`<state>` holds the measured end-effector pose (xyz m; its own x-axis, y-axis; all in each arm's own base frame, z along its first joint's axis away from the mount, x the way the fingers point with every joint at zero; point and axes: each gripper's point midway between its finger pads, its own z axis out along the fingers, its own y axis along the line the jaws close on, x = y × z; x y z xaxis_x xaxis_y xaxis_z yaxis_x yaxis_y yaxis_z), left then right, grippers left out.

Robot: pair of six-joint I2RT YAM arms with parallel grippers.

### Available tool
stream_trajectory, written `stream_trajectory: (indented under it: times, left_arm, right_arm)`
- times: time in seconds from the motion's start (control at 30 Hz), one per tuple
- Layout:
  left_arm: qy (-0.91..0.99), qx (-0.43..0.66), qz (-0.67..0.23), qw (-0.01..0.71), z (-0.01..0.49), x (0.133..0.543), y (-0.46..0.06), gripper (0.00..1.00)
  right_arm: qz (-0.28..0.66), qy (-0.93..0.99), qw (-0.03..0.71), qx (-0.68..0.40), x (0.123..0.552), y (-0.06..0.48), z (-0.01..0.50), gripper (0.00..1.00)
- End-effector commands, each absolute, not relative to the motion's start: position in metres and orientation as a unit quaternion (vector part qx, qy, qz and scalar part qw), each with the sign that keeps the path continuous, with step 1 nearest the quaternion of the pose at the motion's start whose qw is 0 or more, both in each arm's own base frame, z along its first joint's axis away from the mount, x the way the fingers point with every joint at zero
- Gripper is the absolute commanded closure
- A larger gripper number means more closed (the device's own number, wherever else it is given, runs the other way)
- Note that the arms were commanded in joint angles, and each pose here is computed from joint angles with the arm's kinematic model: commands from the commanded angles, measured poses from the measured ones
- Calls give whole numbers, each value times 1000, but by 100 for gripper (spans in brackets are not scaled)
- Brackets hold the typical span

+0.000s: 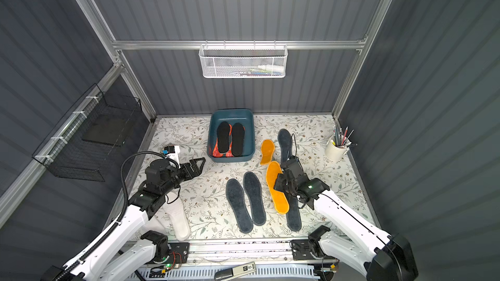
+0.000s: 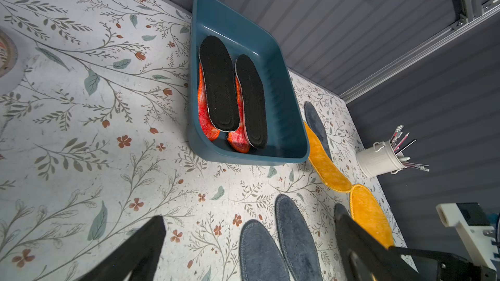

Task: Put the insoles into the storage box
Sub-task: Pick up the insole from the center of the board, then place the insole in the storage box.

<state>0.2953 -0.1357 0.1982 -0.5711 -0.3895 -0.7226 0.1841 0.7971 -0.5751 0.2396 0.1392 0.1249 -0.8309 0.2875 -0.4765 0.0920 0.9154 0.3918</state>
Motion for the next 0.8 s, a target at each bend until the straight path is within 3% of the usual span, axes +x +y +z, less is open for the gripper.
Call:
stream_trajectory:
  times: [0.0,0.33,0.77]
  left_arm:
    - [815,-61,-333,469,214,300,-140,0]
    - [800,-48,-375,466,219,304,-155,1]
    - [758,11,-495,425,225,305,-203,6]
  right_arm:
    - [188,939,280,69,238,143,143,100]
    - [207,924,312,72,244,145,171,100]
    - [299,873,382,58,315,207,224,100]
